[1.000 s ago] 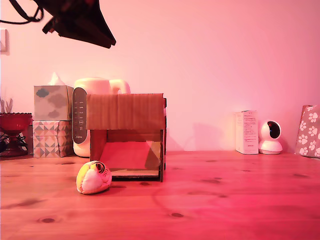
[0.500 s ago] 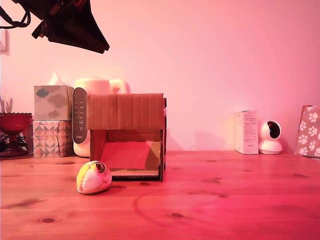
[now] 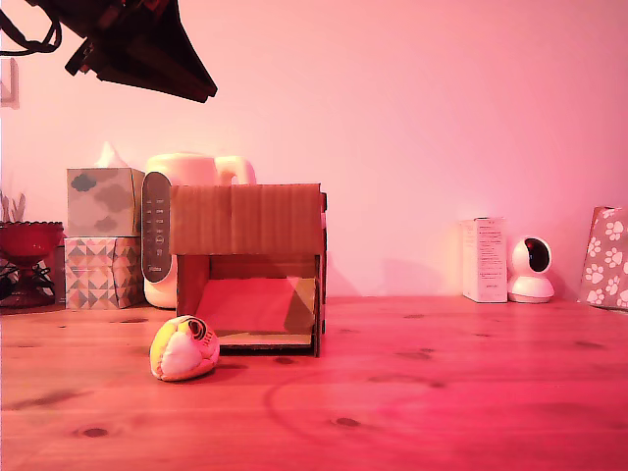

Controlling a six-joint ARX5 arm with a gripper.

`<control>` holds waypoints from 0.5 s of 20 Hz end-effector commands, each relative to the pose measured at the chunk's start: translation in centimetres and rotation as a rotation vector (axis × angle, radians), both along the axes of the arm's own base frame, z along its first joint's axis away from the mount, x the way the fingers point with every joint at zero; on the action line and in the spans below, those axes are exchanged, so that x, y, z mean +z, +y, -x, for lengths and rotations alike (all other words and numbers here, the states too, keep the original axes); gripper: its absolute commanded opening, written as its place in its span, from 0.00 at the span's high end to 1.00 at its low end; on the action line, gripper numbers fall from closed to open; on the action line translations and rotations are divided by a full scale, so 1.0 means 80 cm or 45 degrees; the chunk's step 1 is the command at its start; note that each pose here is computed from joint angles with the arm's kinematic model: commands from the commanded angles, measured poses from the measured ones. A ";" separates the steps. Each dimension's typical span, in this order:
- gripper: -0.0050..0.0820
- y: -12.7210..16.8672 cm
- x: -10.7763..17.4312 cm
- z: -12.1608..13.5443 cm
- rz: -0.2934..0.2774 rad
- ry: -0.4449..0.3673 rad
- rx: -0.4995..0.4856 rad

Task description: Drop the footbag into the cardboard dice tower

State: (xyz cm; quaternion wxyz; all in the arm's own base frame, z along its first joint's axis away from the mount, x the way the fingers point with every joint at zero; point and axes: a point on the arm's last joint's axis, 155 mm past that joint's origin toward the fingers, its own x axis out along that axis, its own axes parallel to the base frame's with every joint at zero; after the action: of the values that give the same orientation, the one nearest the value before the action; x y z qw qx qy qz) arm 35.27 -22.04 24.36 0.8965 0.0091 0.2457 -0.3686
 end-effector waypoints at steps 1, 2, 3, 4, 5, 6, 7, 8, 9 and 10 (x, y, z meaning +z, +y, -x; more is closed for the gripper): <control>0.91 0.002 -0.014 0.006 -0.006 0.021 -0.002; 0.97 0.003 -0.015 0.008 -0.007 0.016 -0.004; 0.97 0.003 -0.017 0.010 -0.005 0.011 -0.004; 0.97 0.004 -0.018 0.012 0.000 -0.001 -0.003; 0.97 0.005 -0.019 0.014 0.009 -0.023 -0.003; 0.97 0.006 -0.022 0.017 0.018 -0.040 -0.002; 0.97 0.008 -0.026 0.021 0.030 -0.057 0.001; 0.97 0.010 -0.030 0.026 0.050 -0.071 0.008; 0.97 0.012 -0.034 0.032 0.061 -0.095 0.008; 0.97 0.015 -0.041 0.038 0.067 -0.110 0.008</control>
State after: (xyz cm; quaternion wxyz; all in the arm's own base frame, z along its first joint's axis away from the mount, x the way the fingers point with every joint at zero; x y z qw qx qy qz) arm 32.59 -20.93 21.60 0.9069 0.0024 0.1993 -0.3712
